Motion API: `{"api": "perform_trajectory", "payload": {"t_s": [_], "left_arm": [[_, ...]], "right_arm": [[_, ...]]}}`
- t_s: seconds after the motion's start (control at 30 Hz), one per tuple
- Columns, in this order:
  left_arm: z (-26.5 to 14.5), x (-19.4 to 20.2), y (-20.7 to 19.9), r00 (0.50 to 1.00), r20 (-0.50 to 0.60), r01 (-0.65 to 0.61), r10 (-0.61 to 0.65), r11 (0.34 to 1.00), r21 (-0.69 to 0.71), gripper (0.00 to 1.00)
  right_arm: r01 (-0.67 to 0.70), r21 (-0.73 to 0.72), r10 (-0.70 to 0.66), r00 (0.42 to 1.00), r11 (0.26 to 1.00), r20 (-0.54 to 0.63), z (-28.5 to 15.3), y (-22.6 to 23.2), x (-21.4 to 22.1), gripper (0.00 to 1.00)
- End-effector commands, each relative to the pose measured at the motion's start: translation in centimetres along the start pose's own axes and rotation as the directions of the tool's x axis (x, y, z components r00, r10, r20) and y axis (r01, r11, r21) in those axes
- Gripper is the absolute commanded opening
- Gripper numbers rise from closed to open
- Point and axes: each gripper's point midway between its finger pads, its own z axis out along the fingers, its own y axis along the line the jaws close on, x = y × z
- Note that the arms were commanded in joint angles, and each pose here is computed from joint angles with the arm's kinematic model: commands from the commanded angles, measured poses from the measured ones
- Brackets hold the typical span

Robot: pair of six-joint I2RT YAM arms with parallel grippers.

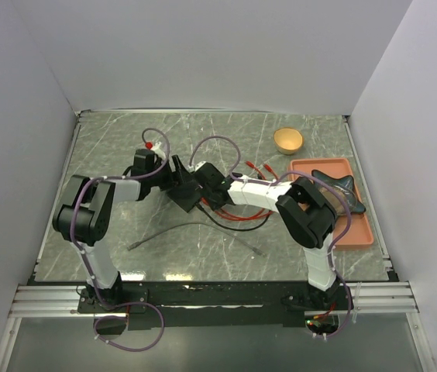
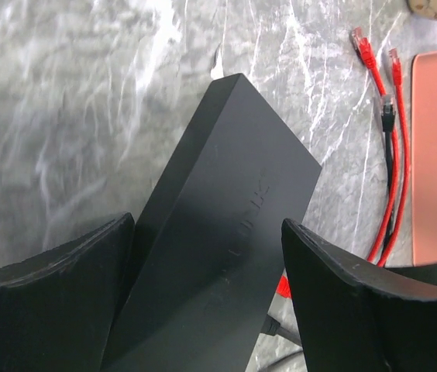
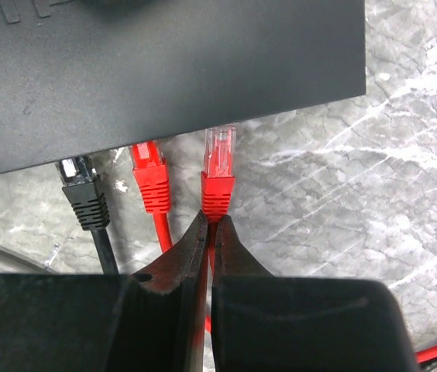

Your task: Insert the plug into the switch port

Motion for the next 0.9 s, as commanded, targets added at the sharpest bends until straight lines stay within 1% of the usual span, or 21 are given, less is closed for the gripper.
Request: {"api": "perform_trajectory", "payload": {"t_s": [0.0, 0.23, 0.47, 0.87], "left_arm": [[-0.8, -0.4, -0.4, 0.997, 0.070, 0.039, -0.040, 0.999, 0.018, 0.84], [-0.2, -0.5, -0.9, 0.999, 0.035, 0.006, -0.008, 0.999, 0.049, 0.83], [0.1, -0.7, -1.3, 1.000, 0.023, -0.006, 0.005, 0.998, 0.062, 0.81], [0.9, -0.5, -2.1, 1.000, -0.007, -0.022, 0.023, 0.996, 0.090, 0.78]], "right_arm": [[0.000, 0.032, -0.002, 0.998, 0.999, 0.070, -1.9, -0.9, -1.6, 0.00], [0.002, 0.021, -0.004, 0.995, 1.000, 0.097, -2.6, -0.8, -2.2, 0.00], [0.002, -0.009, -0.002, 0.997, 1.000, 0.079, -1.8, -0.1, -2.0, 0.00], [-0.011, -0.049, 0.016, 0.995, 0.999, 0.103, -1.5, 1.1, -3.4, 0.00]]}}
